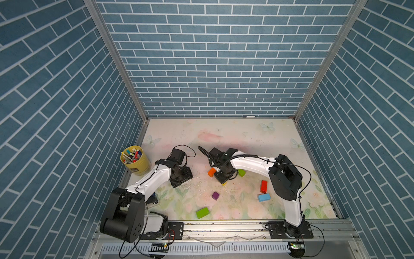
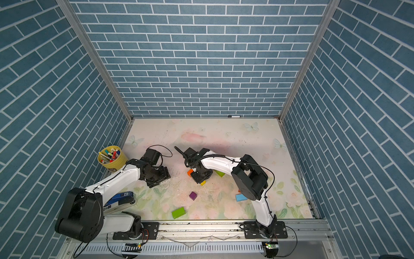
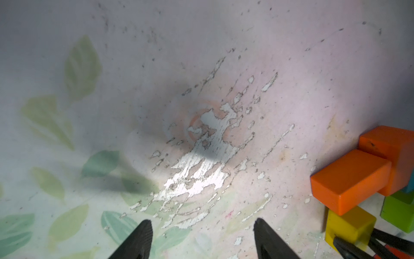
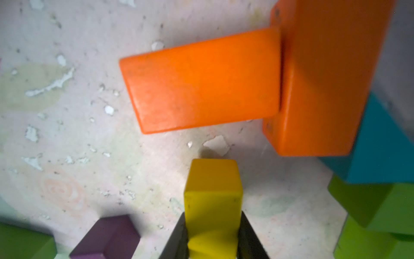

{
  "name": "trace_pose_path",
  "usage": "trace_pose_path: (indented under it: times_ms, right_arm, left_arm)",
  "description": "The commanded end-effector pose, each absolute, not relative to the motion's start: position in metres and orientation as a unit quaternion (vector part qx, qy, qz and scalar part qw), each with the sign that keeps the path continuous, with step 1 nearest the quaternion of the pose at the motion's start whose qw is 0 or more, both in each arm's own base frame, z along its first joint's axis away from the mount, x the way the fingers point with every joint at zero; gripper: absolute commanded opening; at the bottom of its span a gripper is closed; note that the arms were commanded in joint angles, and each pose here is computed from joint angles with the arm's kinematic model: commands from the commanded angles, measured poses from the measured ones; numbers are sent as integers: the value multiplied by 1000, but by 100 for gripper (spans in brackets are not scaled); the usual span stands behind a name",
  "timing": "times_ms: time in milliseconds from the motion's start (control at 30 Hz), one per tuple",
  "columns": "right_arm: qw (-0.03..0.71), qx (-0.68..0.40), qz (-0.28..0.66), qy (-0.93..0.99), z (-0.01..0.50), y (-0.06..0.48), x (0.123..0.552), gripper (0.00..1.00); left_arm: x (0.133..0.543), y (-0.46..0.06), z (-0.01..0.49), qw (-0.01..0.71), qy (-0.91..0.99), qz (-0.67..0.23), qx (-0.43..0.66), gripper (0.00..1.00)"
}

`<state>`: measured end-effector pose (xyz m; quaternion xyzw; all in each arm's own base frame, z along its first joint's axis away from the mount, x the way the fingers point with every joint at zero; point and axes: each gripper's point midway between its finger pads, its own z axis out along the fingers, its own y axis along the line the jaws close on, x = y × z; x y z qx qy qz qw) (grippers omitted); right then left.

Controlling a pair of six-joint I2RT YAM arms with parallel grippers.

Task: Assemble a heart with building blocks
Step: Assemble the building block at the center of the board.

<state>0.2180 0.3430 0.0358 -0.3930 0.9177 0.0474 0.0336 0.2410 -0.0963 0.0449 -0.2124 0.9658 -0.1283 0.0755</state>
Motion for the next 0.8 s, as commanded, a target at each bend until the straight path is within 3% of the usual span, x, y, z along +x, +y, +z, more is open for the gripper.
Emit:
trace_pose_path:
  times_ms: [0,100,200,300,400,467,767]
  right_arm:
    - [25,-422,38,906,31,349,216,11]
    - [23,-426,46,903,33,354,213,33]
    - [26,-426,44,903,36,351,212,39]
    - [27,-427,43,903,39,348,209,33]
    - [26,-431,41,901,41,347,206,17]
    - [27,-432,42,900,41,350,207,11]
    - [36,-432,21,901,35,355,220,10]
  left_arm:
    - [248,-98,46,79,965,-133,-210,74]
    - [249,-99,44,76,965,-135,-210,74]
    - [250,-100,43,75,966,-135,-209,74]
    - [251,-100,43,75,966,-135,-209,74]
    - [250,-99,43,75,966,-134,-208,74]
    - [250,-99,42,75,966,-134,-209,74]
    - [249,-100,40,73,966,-135,-207,74]
